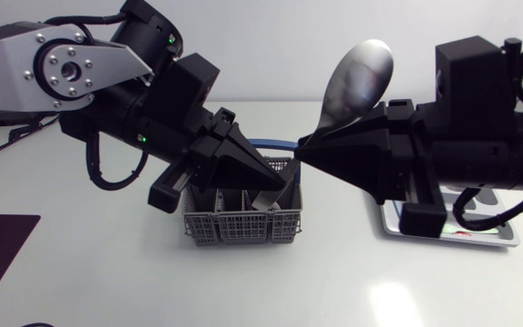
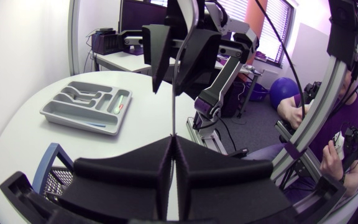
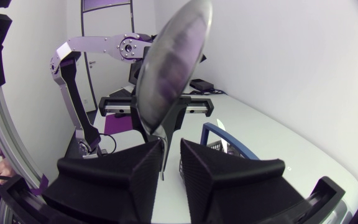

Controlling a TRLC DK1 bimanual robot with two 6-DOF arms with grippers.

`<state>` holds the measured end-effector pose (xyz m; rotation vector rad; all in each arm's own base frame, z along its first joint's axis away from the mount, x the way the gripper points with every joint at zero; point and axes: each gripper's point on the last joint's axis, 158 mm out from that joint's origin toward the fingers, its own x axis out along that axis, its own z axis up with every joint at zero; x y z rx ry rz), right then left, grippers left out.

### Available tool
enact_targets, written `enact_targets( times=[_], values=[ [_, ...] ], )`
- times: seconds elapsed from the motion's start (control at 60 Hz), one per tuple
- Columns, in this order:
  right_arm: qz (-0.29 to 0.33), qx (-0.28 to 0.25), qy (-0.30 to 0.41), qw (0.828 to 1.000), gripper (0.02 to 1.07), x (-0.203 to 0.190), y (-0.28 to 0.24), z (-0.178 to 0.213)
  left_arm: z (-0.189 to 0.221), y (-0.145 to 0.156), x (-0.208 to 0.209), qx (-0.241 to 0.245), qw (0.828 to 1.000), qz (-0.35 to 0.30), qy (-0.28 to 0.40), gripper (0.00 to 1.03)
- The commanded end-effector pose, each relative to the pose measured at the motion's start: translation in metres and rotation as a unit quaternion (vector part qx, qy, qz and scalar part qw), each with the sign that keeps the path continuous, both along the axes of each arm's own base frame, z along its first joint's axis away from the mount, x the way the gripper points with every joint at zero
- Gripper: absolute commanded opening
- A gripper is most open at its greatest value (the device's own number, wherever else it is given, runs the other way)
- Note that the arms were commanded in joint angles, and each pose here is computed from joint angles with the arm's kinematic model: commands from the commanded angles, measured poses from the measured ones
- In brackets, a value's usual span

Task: Sort the cutlery from the basket into the organizer compartments.

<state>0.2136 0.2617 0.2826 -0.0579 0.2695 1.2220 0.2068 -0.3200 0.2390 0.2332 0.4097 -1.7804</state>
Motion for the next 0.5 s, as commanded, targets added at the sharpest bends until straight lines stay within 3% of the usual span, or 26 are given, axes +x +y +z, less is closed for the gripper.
enact_targets(
  times=[0.0,0.217,0.267,0.317,0.35,0.367,0.383,0.4,0.417,0.433,0.467,0.483],
  values=[
    [-0.004,0.000,0.023,1.000,0.15,0.002,0.000,-0.012,-0.004,0.000,-0.003,-0.003,1.000,-0.002,0.025,0.03],
    [-0.003,0.000,0.030,1.000,0.08,0.001,-0.001,-0.012,-0.001,-0.002,-0.002,-0.005,1.000,-0.001,0.025,0.03],
    [-0.005,0.001,0.031,1.000,0.08,0.002,-0.001,-0.011,0.002,-0.003,0.003,-0.009,1.000,0.009,0.028,0.09],
    [-0.009,0.000,0.034,0.999,0.08,0.004,-0.003,-0.012,0.005,-0.002,0.008,-0.012,0.999,0.019,0.030,0.23],
    [-0.011,0.001,0.035,0.999,0.08,0.004,-0.005,-0.010,0.010,0.001,0.015,-0.018,0.999,0.032,0.029,0.51],
    [-0.014,0.001,0.035,0.999,0.08,0.006,-0.007,-0.010,0.012,0.001,0.016,-0.019,0.999,0.035,0.028,0.60],
    [-0.015,0.001,0.035,0.999,0.08,0.006,-0.007,-0.009,0.012,0.002,0.017,-0.019,0.999,0.036,0.028,0.61],
    [-0.020,0.000,0.036,0.999,0.08,0.008,-0.010,-0.009,0.015,0.005,0.021,-0.022,0.998,0.046,0.026,0.76],
    [-0.026,0.000,0.035,0.999,0.08,0.011,-0.013,-0.009,0.017,0.006,0.025,-0.024,0.998,0.052,0.023,0.84],
    [-0.027,0.000,0.036,0.999,0.08,0.012,-0.013,-0.009,0.018,0.007,0.025,-0.025,0.998,0.052,0.022,0.85],
    [-0.040,-0.001,0.039,0.998,0.08,0.018,-0.019,-0.009,0.019,0.011,0.032,-0.025,0.997,0.066,0.020,0.99],
    [-0.045,-0.001,0.040,0.998,0.08,0.020,-0.022,-0.009,0.020,0.012,0.034,-0.025,0.997,0.070,0.020,0.99]
  ],
)
